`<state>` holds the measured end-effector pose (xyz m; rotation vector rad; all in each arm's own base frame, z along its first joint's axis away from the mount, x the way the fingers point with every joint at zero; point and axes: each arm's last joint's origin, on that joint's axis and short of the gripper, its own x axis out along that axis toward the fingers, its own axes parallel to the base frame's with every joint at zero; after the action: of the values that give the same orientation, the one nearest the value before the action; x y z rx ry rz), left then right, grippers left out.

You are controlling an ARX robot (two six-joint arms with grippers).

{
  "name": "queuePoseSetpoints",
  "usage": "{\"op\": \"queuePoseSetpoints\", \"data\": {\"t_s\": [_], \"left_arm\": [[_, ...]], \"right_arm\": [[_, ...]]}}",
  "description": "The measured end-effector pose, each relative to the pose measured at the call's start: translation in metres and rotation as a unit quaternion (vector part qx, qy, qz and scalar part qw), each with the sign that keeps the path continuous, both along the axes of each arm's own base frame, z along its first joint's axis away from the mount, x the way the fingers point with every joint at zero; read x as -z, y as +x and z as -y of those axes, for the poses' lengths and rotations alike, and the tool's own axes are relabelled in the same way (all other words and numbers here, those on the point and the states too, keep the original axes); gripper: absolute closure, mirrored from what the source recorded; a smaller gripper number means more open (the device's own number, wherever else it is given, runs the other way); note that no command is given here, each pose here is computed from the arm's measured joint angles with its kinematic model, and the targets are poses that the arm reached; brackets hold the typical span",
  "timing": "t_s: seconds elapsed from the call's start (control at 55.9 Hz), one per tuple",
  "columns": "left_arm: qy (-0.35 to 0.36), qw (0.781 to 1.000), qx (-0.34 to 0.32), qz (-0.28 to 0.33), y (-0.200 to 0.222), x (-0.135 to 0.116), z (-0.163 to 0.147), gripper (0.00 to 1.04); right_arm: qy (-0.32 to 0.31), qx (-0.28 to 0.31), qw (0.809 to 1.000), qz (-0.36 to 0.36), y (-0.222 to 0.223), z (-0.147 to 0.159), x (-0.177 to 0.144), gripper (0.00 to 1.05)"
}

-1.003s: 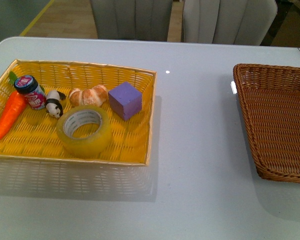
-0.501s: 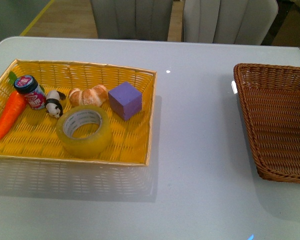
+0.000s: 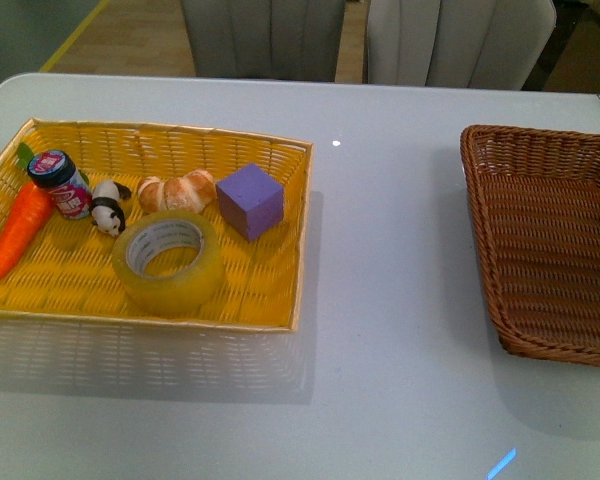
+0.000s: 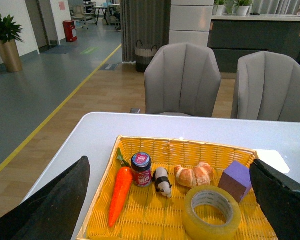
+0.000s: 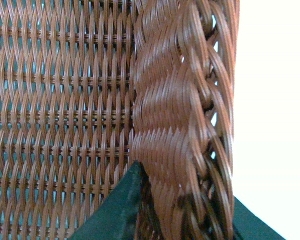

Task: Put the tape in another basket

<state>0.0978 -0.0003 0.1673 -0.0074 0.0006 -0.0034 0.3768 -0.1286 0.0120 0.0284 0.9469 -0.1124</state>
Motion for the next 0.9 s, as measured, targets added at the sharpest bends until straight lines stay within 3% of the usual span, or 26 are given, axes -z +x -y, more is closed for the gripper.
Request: {"op": "queuePoseSetpoints", "data": {"t_s": [0.179,0.591,0.895], "left_arm": [[0.0,1.0,0.0,0.0,0.0,0.0,0.0,0.09],[0.0,1.0,0.0,0.0,0.0,0.0,0.0,0.09],[0.0,1.0,0.0,0.0,0.0,0.0,0.0,0.09]], "right_arm": [[0.034,-0.009,0.999,0.005,-0.005,-0.026,-0.004,1.01],[0.076,-0.051,0.996,-0.011,-0.011,-0.105,0.0,1.01],[0.083,-0.07,0.994,-0.017,-0.013,-0.141,0.002,1.01]]}}
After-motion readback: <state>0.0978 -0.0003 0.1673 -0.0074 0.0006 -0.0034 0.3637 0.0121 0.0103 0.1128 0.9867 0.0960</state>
